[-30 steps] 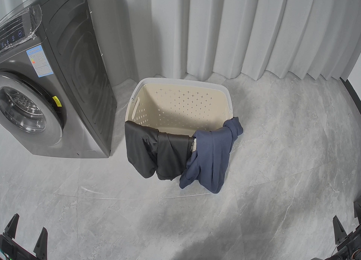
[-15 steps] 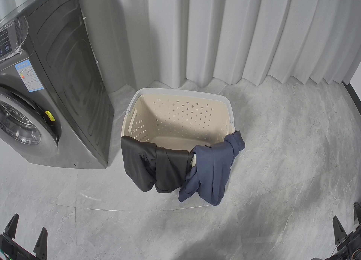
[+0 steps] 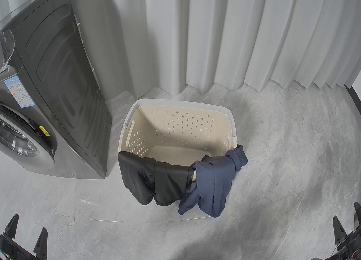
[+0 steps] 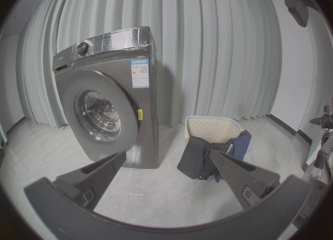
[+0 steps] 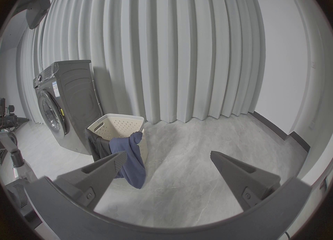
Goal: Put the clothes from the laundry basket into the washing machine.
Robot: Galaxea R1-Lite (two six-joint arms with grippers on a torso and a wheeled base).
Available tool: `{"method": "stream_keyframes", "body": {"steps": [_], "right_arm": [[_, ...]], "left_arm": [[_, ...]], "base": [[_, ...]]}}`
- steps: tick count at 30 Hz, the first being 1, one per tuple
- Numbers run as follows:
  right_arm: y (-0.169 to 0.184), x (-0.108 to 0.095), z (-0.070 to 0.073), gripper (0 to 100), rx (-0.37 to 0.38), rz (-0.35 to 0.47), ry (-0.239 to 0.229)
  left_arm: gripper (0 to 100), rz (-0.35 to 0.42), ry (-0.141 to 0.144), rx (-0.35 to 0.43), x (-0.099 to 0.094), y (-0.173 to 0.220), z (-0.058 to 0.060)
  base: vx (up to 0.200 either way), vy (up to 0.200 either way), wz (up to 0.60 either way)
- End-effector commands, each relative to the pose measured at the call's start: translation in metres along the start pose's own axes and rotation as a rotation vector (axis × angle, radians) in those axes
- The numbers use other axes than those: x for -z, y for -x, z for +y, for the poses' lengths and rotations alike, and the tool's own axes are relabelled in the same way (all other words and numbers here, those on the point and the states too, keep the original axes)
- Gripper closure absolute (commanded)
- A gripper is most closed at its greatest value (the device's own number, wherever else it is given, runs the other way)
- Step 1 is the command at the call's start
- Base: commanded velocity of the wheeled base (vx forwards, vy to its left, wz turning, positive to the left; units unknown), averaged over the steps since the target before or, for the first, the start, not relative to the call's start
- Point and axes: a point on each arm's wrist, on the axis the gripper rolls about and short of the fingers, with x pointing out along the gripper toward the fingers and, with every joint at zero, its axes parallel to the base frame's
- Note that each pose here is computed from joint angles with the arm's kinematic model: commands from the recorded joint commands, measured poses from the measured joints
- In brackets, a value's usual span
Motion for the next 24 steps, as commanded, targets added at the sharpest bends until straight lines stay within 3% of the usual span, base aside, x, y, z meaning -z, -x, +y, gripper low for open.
{"method": "stream_keyframes", "body": {"steps": [1, 5, 11, 17, 24], "right_arm": [[0.0001, 0.0053, 0.0, 0, 0.001, -0.001, 0.0], [0.0001, 0.0053, 0.0, 0, 0.001, -0.001, 0.0], [0.0001, 0.0053, 0.0, 0, 0.0, -0.001, 0.0], [0.0001, 0.0054, 0.0, 0, 0.0, 0.001, 0.0], [0.0001, 0.0053, 0.0, 0, 0.001, -0.001, 0.0]], "left_arm": [[0, 0.004, 0.0, -0.001, 0.0052, -0.0003, 0.0001], [0, 0.004, 0.0, 0.0, 0.0052, -0.0003, 0.0001], [0, 0.004, 0.0, -0.001, 0.0052, -0.0003, 0.0001], [0, 0.004, 0.003, 0.0, 0.0052, -0.0003, 0.0001], [0, 0.004, 0.003, -0.001, 0.0052, -0.0003, 0.0001]], "base": [[0.2, 0.0, 0.0], [0.2, 0.0, 0.0], [0.0, 0.0, 0.0], [0.2, 0.0, 0.0], [0.0, 0.0, 0.0]]}}
